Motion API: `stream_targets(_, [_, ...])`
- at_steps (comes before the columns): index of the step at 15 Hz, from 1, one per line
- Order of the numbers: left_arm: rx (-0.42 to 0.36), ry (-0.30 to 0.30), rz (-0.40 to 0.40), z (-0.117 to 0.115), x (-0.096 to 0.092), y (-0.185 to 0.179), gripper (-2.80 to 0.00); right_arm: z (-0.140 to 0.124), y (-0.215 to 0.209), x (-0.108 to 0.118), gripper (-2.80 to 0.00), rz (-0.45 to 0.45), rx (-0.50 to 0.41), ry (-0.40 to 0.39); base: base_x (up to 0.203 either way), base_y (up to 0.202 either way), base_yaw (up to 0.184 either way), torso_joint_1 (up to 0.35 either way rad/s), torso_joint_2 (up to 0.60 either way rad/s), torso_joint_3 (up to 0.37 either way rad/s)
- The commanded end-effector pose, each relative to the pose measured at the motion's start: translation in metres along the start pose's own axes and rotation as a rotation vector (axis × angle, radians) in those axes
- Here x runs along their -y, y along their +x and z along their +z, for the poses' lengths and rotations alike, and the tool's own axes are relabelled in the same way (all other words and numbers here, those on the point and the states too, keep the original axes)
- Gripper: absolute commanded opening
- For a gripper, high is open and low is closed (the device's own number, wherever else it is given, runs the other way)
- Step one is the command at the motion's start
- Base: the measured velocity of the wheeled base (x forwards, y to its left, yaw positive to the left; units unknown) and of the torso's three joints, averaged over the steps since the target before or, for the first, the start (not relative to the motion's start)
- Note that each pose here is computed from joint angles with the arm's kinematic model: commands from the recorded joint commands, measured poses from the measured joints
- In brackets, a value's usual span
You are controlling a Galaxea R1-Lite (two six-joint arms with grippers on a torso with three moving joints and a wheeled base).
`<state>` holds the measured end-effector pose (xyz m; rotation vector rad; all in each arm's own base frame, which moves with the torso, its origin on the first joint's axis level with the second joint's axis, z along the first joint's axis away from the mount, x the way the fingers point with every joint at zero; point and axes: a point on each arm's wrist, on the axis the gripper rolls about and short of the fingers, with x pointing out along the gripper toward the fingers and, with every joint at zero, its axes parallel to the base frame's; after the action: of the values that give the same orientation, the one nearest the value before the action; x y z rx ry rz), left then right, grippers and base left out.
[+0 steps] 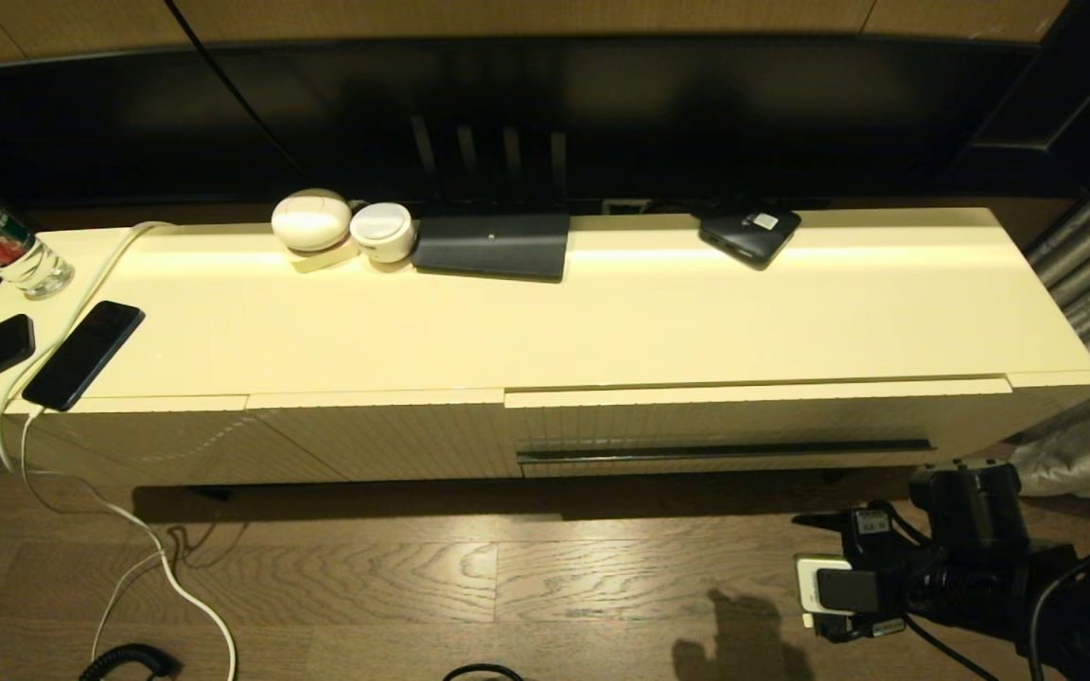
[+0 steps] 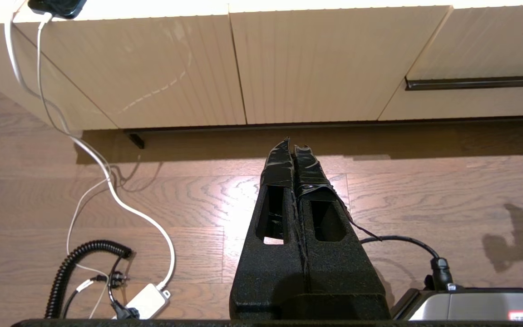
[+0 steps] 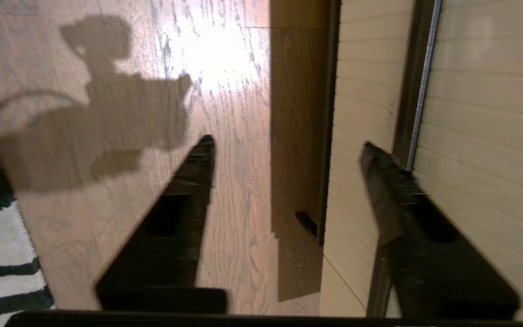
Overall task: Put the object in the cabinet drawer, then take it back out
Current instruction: Open the drawer
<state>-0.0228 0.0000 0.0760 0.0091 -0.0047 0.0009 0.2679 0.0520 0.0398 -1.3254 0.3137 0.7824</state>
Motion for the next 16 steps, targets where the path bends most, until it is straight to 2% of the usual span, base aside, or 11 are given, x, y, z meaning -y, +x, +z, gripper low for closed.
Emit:
stream_targets(1, [-0.002, 0.000, 0.001, 0.000, 0.000, 0.000, -2.80, -0.002, 0.007, -0.002, 0.00, 0.013, 0.003, -0.009, 0.000, 0.000, 0.000, 0.000, 0.00, 0.000])
stream_targets(10, [-0.002, 0.000, 0.001, 0.000, 0.000, 0.000, -2.80, -0.020, 0.044, 0.007, 0.00, 0.034, 0.025, -0.027, 0.000, 0.000, 0.000, 0.000, 0.00, 0.000])
stream_targets(16, [-0.003, 0.000, 0.001, -0.001, 0.000, 0.000, -2.80, -0.025, 0.061, 0.018, 0.00, 0.000, 0.022, -0.031, 0.000, 0.000, 0.000, 0.000, 0.00, 0.000])
